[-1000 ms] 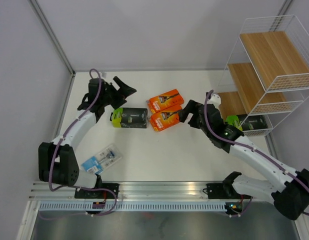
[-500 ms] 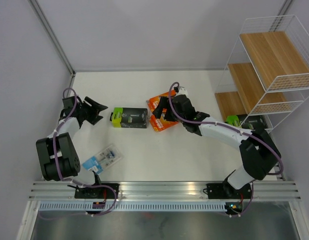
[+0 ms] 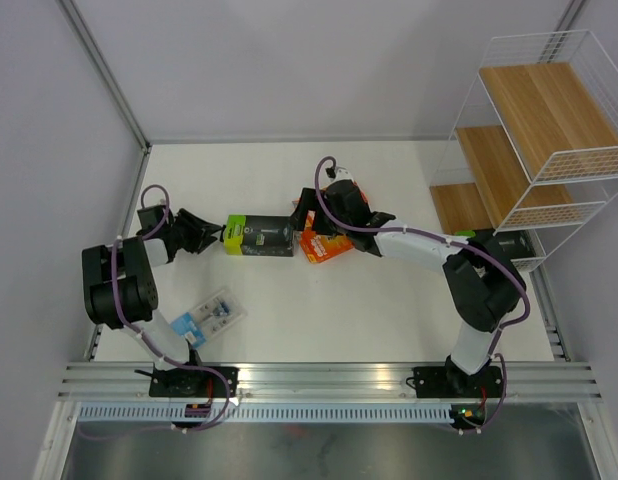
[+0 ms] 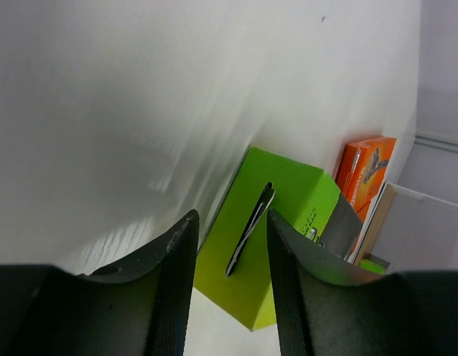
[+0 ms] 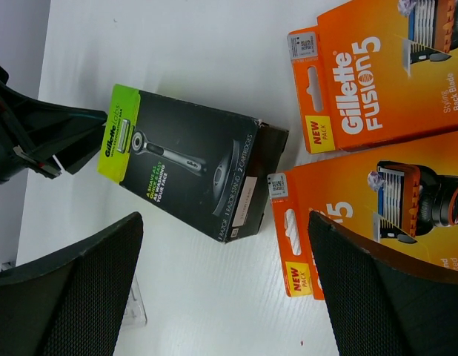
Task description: Place and organize the shaving razors onto the shelf
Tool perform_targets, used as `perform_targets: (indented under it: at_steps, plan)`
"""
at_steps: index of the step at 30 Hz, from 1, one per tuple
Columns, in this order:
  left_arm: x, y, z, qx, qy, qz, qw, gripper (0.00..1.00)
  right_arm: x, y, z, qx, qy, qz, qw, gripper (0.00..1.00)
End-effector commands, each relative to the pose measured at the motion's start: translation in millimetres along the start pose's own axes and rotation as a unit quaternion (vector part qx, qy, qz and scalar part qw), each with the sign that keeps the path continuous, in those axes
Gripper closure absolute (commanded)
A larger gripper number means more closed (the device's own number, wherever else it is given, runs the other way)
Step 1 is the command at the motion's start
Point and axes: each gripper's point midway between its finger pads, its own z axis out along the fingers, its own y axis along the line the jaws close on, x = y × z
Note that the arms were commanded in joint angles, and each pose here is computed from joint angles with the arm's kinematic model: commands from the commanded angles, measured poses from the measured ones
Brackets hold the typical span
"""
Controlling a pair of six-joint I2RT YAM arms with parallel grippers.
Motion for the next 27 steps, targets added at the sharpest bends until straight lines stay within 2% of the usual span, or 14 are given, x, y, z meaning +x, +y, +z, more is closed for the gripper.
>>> perform_targets:
  at_steps: [1,7,13,24,27]
  plan:
    - [-12,-16,5,0.045,-0.015,0.029,0.998,0.53,-14,18,5,-0.028,-0.014,-0.010,0.999,0.02]
    - [-7,-15,9,0.058,-0.009,0.021,0.998,0.54,-10,16,11,-0.027,-0.005,-0.010,1.000,0.02]
    - [-2,-16,16,0.058,0.000,0.026,0.998,0.62,-7,12,13,-0.019,-0.001,-0.007,1.000,0.02]
    - [16,-17,24,0.057,0.022,0.040,0.997,0.64,-3,15,37,-0.022,0.011,0.000,1.000,0.02]
    - [16,-16,27,0.056,0.025,0.038,0.997,0.76,-4,16,45,-0.024,0.013,-0.003,1.000,0.02]
